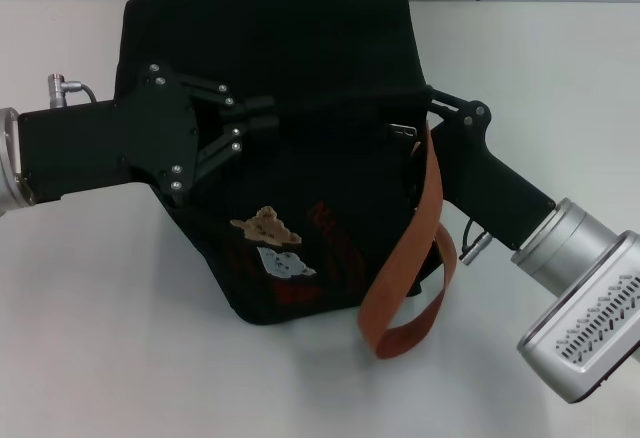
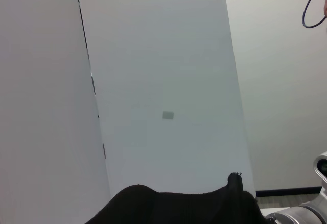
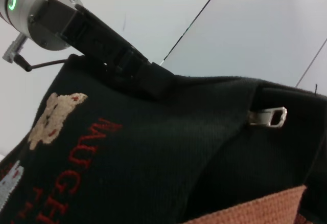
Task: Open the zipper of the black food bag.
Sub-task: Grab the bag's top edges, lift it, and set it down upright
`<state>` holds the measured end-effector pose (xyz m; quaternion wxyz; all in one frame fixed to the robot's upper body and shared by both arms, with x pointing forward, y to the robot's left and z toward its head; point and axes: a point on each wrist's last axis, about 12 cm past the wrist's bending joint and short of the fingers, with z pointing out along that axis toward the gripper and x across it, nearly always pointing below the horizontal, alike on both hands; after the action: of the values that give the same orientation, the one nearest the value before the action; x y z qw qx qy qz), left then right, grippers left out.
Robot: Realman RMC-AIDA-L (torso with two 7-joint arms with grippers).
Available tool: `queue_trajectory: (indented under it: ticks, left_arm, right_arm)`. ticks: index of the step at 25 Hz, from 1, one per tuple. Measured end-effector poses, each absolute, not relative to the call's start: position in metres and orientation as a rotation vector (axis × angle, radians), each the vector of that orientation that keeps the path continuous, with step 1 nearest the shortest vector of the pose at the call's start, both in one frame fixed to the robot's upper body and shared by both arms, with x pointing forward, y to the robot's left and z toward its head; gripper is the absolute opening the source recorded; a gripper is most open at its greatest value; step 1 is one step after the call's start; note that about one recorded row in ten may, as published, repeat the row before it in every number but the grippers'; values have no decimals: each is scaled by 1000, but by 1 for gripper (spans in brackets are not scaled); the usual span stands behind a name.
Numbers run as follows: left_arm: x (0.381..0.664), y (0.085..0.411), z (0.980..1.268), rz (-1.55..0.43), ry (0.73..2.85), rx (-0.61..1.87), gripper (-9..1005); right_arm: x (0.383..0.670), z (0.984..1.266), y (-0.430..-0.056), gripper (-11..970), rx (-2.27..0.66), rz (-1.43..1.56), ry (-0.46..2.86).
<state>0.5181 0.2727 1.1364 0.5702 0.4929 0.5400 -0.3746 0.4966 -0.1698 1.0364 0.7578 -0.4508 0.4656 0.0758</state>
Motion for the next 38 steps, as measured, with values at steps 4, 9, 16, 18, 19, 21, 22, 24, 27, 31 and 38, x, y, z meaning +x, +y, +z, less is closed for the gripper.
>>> queue_trajectory:
  ticks: [4, 9, 16, 18, 19, 21, 22, 24, 27, 31, 38]
  left_arm:
    - [518, 272, 1136, -883, 1266, 1157, 78]
    - [517, 272, 1136, -889, 1264, 1160, 78]
    - [516, 273, 1135, -890, 1265, 1159, 78]
    - [516, 273, 1135, -890, 1265, 1158, 78]
    - [516, 273, 1135, -890, 1265, 1158, 78]
    - [516, 273, 1135, -890, 1265, 1158, 78]
    - [516, 273, 1135, -890, 1265, 1158, 78]
    - [516, 273, 1135, -890, 1265, 1158, 78]
    - [516, 273, 1135, -890, 1265, 1157, 78]
    - [516, 273, 1134, -898, 1268, 1147, 78]
    - [516, 273, 1133, -900, 1271, 1138, 78]
  right_arm:
    - [496, 1036, -169, 270, -990, 170, 1012]
    - [495, 1036, -169, 264, -995, 173, 1012]
    - [494, 1035, -166, 114, -1020, 188, 1001]
    - [494, 1035, -166, 55, -1020, 188, 1000]
    - [494, 1035, -166, 25, -1021, 189, 1000]
    - [494, 1035, -166, -3, -1023, 190, 998]
    - [494, 1035, -166, -3, -1024, 190, 998]
    - [494, 1035, -166, -2, -1026, 191, 998]
    - [494, 1035, -166, -1, -1025, 190, 1000]
    - [494, 1034, -166, -1, -1022, 187, 1002]
    - [494, 1034, -167, -1, -1017, 183, 1006]
